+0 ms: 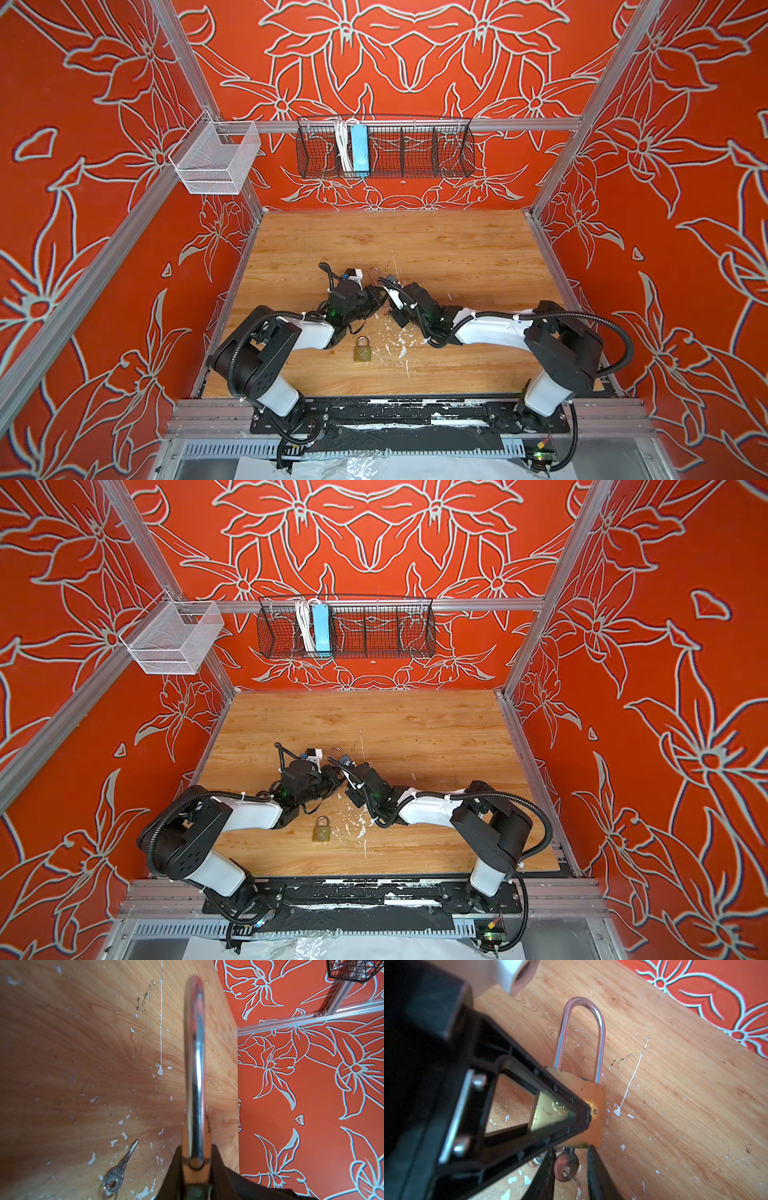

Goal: Unlock with the key

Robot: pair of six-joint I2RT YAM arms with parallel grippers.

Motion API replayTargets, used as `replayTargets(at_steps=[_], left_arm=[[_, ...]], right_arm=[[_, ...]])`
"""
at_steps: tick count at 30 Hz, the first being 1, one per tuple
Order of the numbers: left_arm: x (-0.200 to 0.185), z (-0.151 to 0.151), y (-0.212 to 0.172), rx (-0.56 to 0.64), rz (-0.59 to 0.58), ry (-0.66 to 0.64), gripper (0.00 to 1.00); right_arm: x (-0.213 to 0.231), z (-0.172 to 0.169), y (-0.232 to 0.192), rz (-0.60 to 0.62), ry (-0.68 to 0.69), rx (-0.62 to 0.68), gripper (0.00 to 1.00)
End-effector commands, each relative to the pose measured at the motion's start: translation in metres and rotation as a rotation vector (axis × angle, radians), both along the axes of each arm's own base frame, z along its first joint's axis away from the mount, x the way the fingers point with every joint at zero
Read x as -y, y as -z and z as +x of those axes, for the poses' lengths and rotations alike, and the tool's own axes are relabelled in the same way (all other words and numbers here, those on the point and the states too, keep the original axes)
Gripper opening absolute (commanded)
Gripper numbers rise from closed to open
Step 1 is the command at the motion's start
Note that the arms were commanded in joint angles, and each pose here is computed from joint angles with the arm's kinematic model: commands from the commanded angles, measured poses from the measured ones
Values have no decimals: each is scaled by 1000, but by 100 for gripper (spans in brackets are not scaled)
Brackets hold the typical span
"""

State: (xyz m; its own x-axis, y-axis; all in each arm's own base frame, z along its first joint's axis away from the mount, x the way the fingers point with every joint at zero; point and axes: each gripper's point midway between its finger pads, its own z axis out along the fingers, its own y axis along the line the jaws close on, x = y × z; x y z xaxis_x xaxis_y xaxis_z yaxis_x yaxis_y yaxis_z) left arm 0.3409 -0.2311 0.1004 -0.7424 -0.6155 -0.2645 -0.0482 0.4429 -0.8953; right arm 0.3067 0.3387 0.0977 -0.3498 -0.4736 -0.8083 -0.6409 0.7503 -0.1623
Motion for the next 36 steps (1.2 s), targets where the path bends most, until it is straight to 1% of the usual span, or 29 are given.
replayTargets(at_steps=[1, 8, 13, 17, 20, 23, 28, 36], left_arm=[[6, 6, -48, 155, -50, 12, 0], [5, 5, -50, 157, -51, 12, 0], [6, 4, -53, 164, -56, 18, 0], [5, 4, -56, 174, -56, 15, 0], [4, 3, -57, 179, -46, 12, 0], [2, 3, -58, 184, -42, 6, 0], [3, 4, -58, 183, -41, 10, 0], [4, 6, -49, 166, -28, 10, 0]], right_arm=[[-6, -3, 4, -22, -24, -15, 29], [-8, -2, 8, -30, -22, -30, 29], [-11, -1, 11, -25, -23, -37, 26], [-11, 0, 14, -41, -19, -47, 27], [-13, -1, 15, -44, -25, -53, 29], [-13, -3, 16, -35, -33, -61, 39], [-12, -1, 14, -37, -20, -55, 38], [-7, -1, 2, -4, -9, -13, 38]])
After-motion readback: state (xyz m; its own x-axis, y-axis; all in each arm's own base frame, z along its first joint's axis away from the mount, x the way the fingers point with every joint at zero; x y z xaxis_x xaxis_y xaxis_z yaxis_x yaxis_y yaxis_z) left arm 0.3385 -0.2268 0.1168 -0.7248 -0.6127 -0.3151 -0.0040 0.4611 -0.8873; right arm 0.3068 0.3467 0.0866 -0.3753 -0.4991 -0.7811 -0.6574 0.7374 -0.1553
